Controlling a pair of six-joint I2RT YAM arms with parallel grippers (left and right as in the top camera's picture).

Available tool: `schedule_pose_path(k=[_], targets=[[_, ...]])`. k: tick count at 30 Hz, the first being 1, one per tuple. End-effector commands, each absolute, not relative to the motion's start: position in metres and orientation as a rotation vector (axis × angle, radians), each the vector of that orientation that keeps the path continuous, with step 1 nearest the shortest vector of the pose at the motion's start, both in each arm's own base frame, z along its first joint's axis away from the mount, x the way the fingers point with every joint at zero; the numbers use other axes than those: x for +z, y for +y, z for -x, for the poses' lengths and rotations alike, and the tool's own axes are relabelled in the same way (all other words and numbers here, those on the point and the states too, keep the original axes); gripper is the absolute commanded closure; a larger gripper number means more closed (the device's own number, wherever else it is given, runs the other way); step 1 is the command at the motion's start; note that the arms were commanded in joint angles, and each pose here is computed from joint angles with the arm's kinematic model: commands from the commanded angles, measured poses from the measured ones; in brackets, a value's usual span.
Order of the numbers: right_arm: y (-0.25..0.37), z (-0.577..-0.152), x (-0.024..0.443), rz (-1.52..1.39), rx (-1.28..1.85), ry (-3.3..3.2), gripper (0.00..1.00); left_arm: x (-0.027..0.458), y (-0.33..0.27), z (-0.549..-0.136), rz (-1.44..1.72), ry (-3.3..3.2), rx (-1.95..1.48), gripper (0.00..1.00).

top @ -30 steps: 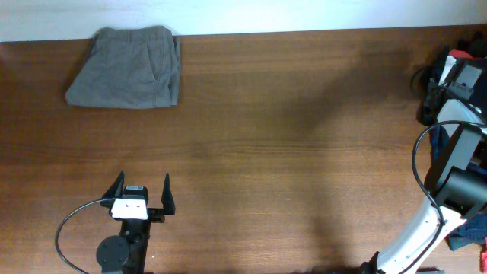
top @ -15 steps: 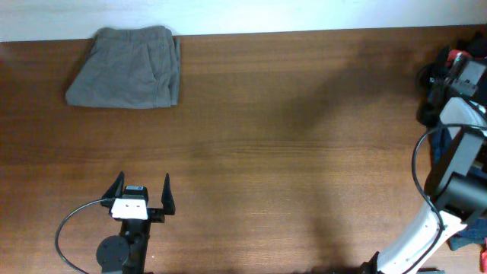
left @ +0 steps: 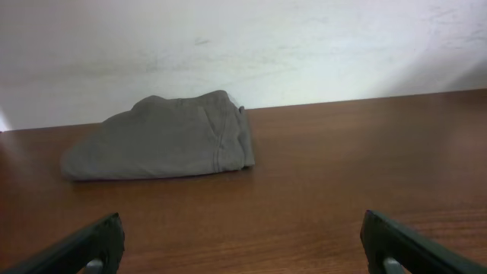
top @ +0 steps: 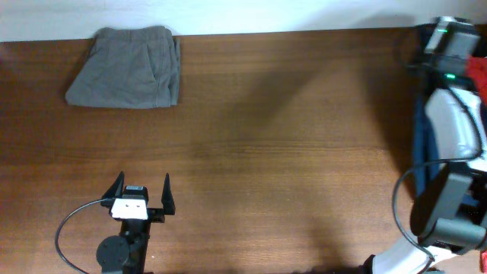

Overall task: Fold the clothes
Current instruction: 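Pull the navy pants left and lay them on the table center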

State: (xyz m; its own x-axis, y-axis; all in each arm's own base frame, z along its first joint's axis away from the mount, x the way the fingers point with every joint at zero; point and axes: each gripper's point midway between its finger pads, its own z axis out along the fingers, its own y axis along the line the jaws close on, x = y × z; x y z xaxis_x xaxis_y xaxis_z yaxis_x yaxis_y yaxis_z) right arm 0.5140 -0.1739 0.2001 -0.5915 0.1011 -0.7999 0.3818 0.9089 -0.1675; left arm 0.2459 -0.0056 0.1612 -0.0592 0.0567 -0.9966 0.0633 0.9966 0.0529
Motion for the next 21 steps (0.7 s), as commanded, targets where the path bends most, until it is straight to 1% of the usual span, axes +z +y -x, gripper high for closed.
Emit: schedule_pose_path(k=[1, 6, 10, 12, 16, 21], targets=[[-0.106, -0.531, 0.213, -0.206, -0.287, 2.181, 0.96, 0.16, -0.007, -0.246, -0.109, 1.632, -0.003, 0.01], [0.005, -0.539, 0.209, -0.071, -0.12, 2.195, 0.96, 0.16, -0.007, -0.246, -0.109, 1.632, -0.003, 0.01], [0.097, -0.529, 0.205, 0.127, 0.002, 2.207, 0.96, 0.16, -0.007, -0.246, -0.109, 1.632, -0.003, 0.01], [0.14, -0.518, 0.201, 0.209, 0.047, 2.218, 0.96, 0.16, -0.007, -0.246, -0.109, 1.632, -0.003, 0.01], [0.206, -0.492, 0.187, 0.207, 0.182, 2.265, 0.96, 0.16, -0.007, -0.246, -0.109, 1.632, -0.003, 0.01], [0.261, -0.451, 0.168, 0.215, 0.279, 2.366, 0.96, 0.16, -0.007, -0.246, -0.109, 1.632, -0.003, 0.01]])
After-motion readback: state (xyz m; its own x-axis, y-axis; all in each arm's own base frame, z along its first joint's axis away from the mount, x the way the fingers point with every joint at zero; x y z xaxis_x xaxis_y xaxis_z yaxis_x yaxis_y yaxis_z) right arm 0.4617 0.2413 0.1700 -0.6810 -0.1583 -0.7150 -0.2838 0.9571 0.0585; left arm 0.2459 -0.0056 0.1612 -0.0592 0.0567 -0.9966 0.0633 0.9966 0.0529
